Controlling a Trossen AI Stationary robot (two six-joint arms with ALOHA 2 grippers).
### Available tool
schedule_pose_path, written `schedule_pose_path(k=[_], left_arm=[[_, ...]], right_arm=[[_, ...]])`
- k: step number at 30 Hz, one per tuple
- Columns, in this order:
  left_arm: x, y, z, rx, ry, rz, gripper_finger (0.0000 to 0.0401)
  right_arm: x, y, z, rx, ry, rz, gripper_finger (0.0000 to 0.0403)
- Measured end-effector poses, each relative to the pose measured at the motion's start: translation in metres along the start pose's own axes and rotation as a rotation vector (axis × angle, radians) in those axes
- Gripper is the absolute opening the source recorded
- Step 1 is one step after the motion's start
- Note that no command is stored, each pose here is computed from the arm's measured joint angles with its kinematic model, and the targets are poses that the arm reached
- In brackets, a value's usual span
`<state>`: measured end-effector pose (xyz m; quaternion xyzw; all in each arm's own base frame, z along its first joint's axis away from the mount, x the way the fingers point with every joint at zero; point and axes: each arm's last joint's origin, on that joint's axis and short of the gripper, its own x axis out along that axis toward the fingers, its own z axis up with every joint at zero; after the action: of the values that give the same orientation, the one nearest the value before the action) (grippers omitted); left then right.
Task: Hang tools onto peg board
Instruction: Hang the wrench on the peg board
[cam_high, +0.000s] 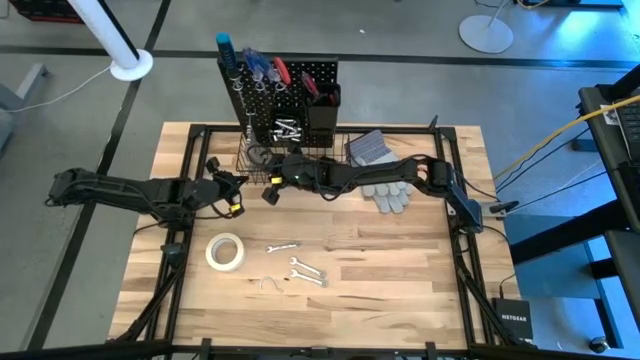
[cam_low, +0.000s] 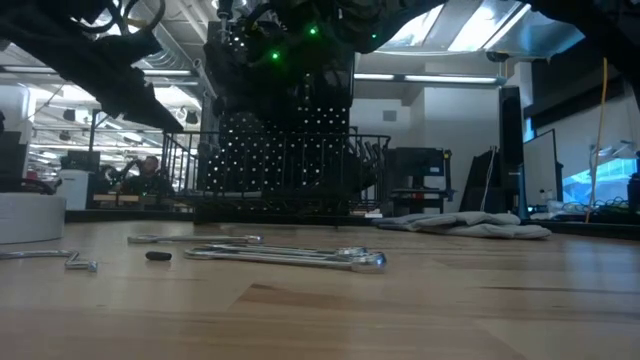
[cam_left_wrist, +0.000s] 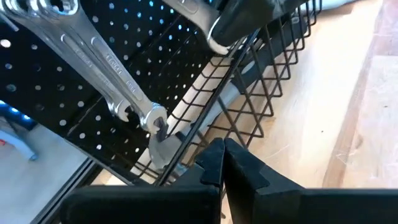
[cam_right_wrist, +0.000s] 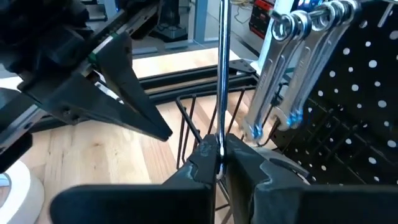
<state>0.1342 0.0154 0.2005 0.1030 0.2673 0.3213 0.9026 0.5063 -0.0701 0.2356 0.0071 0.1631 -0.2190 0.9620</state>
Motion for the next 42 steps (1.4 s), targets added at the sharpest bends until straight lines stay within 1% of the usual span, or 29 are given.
schedule_pose_path(k=[9, 15, 19, 23, 29, 32, 35, 38, 42], left_arm=[[0.001, 0.001, 0.000, -0.004, 0.002, 0.007, 0.0000], [0.001, 0.001, 0.000, -0.010, -0.001, 0.006, 0.0000], [-0.002, 0.003, 0.006, -0.038, -0.023, 0.004, 0.0000], [-0.012, 0.010, 0.021, -0.114, -0.084, -0.018, 0.0000], [-0.029, 0.021, 0.038, -0.190, -0.182, -0.140, 0.0005], [-0.035, 0.024, 0.041, -0.237, -0.238, -0.228, 0.0033], [-0.039, 0.025, 0.046, -0.276, -0.295, -0.273, 0.0077], [-0.039, 0.026, 0.048, -0.279, -0.312, -0.277, 0.0120], [-0.039, 0.025, 0.049, -0.267, -0.325, -0.278, 0.0155]], right_arm=[[0.000, -0.002, -0.003, 0.014, 0.032, -0.003, 0.0018], [0.000, -0.003, -0.009, -0.002, 0.091, -0.029, 0.0018], [-0.002, 0.000, -0.008, -0.034, 0.088, -0.033, 0.0018], [-0.013, 0.005, 0.003, -0.077, 0.072, -0.039, 0.0018], [-0.037, 0.004, 0.029, -0.100, 0.045, -0.012, 0.0018], [-0.048, 0.005, 0.040, -0.100, 0.014, 0.042, 0.0019], [-0.049, 0.007, 0.039, -0.098, 0.008, 0.113, 0.0019], [-0.050, 0.012, 0.040, -0.094, -0.009, 0.180, 0.0019], [-0.051, 0.013, 0.042, -0.095, -0.033, 0.182, 0.0019]])
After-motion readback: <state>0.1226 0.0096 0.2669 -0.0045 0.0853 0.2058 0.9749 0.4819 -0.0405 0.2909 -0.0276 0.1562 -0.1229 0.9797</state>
